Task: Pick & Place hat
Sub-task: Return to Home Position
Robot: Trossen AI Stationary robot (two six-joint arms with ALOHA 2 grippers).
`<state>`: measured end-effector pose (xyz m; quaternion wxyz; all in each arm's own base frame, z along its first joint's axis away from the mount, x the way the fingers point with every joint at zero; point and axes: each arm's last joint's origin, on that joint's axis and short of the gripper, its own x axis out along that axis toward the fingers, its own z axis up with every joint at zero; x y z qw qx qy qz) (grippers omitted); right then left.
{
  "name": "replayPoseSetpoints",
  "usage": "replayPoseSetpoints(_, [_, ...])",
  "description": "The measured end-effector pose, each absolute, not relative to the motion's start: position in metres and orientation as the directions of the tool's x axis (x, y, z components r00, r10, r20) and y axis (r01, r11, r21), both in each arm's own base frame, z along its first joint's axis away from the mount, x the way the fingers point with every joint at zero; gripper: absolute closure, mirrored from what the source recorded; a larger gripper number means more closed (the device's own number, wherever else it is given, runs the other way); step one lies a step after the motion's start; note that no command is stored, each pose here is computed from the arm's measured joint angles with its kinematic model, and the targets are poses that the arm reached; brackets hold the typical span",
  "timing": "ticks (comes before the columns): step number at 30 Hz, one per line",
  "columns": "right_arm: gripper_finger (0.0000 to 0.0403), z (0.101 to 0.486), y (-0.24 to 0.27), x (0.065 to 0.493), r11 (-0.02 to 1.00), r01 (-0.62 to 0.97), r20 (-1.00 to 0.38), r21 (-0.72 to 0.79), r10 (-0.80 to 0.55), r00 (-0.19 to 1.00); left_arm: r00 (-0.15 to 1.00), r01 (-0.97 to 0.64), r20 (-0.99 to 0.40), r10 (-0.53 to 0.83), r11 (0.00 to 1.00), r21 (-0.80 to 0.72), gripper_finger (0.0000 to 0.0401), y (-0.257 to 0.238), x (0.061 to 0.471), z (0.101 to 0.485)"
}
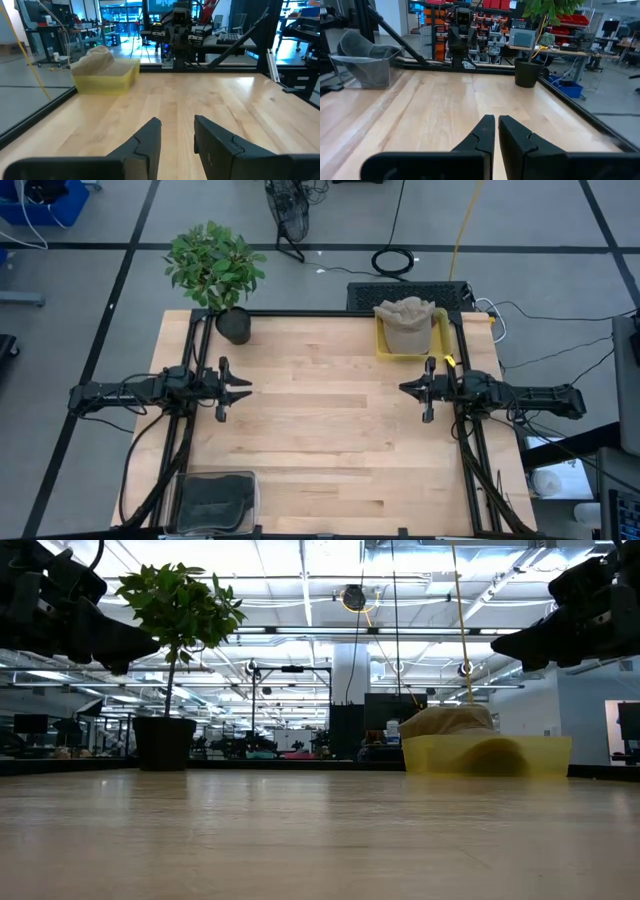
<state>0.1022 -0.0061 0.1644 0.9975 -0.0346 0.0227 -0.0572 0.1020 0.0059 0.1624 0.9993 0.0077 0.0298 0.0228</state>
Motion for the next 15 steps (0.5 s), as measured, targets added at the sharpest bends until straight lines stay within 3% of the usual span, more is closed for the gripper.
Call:
replayPoseSetpoints(4, [0.0388,0.1645,-0.0061,0.1022,0.989,0.112,-0.041,-0.094,-0.116,0.992,0.997,-0.04,-0.06,0.041,0.999,0.021,0.0307,0.0058,0.102,0.1624])
replayPoseSetpoints(9, [0.0401,0.1645,-0.0061,0.1022,0.99,0.112,-0.04,-0.087,-0.116,0.992,0.997,-0.039,-0.06,0.041,0.999,0.027,0.0389,0.0058,0.102,0.1624])
replayPoseSetpoints(15, [0.0402,0.1645,-0.0061,0.1022,0.991,0.113,-0.04,-0.076,-0.116,0.992,0.997,-0.037,-0.06,0.039,0.999,0.027,0.0397,0.0057,0.102,0.1624])
